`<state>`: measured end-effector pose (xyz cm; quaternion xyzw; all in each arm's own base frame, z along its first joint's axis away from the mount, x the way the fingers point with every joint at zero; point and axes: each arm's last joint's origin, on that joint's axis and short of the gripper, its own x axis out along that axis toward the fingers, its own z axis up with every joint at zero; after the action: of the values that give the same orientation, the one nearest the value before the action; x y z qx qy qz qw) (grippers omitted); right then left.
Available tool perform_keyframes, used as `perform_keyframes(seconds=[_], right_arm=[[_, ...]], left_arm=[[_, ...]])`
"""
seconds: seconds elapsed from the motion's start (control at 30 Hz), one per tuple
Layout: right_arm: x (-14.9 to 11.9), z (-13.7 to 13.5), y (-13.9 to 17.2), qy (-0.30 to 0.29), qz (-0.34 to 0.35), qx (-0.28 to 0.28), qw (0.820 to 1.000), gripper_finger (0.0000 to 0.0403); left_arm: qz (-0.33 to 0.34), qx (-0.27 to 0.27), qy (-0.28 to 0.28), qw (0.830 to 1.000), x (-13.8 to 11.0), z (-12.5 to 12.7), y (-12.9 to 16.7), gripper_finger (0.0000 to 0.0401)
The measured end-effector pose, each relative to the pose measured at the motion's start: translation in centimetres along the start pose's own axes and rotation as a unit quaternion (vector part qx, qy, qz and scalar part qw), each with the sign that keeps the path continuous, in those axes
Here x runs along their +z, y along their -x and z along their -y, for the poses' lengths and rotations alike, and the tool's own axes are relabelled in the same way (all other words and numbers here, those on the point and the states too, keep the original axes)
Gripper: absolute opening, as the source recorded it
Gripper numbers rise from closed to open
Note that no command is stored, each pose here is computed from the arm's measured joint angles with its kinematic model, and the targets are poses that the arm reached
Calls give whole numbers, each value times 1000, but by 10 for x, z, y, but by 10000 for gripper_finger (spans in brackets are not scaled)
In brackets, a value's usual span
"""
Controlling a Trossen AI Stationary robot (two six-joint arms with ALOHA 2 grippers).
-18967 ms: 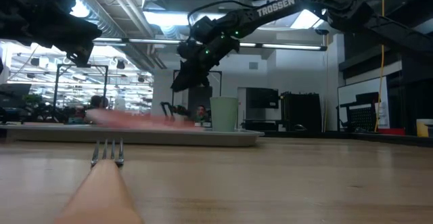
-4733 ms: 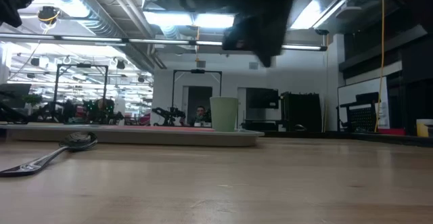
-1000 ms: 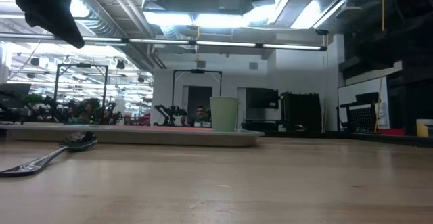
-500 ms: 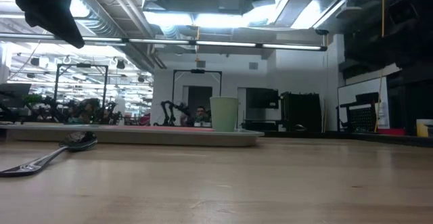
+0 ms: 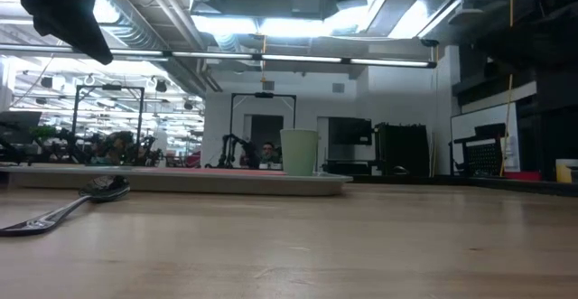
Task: Pick and place plate/cup/fork/spoon on tray
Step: Put the black spoon on the gray tray to the left of the light pink plate
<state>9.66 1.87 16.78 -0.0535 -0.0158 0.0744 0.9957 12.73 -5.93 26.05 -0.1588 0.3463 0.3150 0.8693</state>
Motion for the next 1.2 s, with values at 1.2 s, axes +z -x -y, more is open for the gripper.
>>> perform_keyframes(seconds=[1.2], right_arm=[[0,0,0,0,0,-2,1000,122]], left_arm=[[153,14,44,987,13,8,2,41]])
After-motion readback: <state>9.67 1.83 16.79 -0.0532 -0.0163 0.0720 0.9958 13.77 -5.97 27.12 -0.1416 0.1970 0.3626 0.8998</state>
